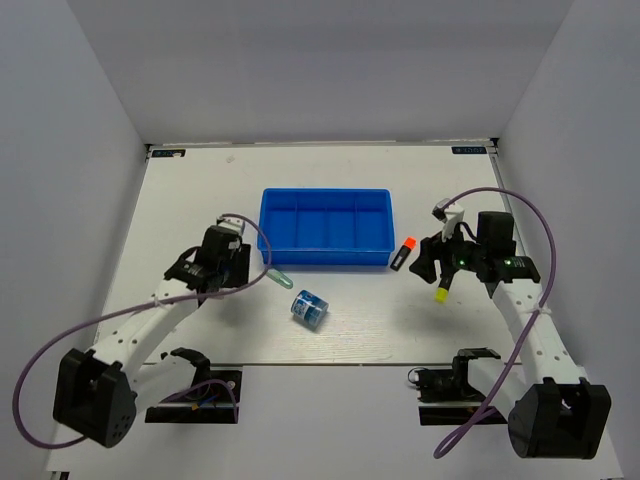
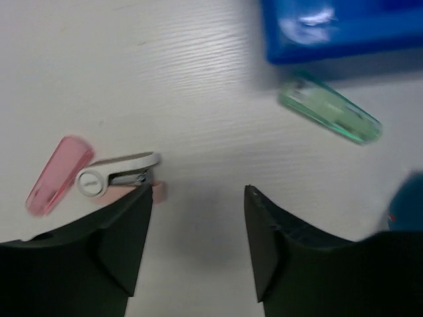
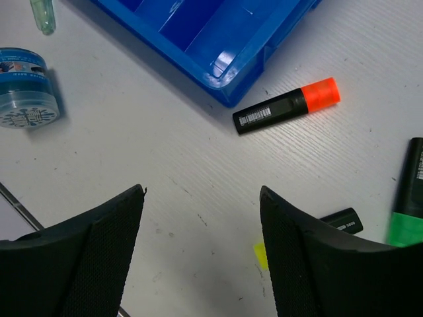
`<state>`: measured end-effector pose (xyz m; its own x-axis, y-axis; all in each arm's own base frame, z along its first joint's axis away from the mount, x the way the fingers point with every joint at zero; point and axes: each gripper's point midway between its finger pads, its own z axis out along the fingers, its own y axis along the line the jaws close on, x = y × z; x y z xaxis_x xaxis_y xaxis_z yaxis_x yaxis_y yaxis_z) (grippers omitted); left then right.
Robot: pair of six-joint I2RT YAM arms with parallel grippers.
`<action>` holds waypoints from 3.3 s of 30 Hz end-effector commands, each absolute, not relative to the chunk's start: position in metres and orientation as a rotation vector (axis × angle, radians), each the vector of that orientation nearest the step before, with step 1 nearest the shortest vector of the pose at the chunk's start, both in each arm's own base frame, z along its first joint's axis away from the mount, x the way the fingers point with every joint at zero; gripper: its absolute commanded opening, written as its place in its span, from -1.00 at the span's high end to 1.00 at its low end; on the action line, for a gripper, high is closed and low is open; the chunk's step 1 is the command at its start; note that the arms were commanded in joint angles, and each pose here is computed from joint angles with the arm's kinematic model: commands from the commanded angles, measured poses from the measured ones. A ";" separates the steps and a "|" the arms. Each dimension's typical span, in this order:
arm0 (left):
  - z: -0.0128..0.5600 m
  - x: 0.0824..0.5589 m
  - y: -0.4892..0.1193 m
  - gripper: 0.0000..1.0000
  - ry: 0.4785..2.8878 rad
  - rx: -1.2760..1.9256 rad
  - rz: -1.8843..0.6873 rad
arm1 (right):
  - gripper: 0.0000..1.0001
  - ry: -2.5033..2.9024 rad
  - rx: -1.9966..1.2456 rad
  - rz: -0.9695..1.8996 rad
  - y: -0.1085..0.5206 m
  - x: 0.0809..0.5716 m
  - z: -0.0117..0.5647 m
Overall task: Sort the stationery into containers
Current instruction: Pick up the stapler from the center of the board, then place the stapler in the storage box, then pick up the stationery from the center of the board.
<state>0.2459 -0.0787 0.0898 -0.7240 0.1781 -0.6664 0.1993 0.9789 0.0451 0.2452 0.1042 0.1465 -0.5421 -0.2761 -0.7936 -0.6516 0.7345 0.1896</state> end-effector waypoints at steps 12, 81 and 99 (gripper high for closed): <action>0.082 0.229 -0.002 -0.61 2.230 -1.292 0.264 | -0.52 2.100 -0.723 0.622 0.108 0.241 0.160; 0.130 0.418 -0.186 0.18 2.609 -0.155 -0.082 | -0.52 2.104 -0.732 0.672 0.109 0.234 0.162; 0.183 0.366 -0.133 0.94 2.488 -0.223 -0.070 | 0.97 2.082 -0.772 0.717 0.114 0.226 0.165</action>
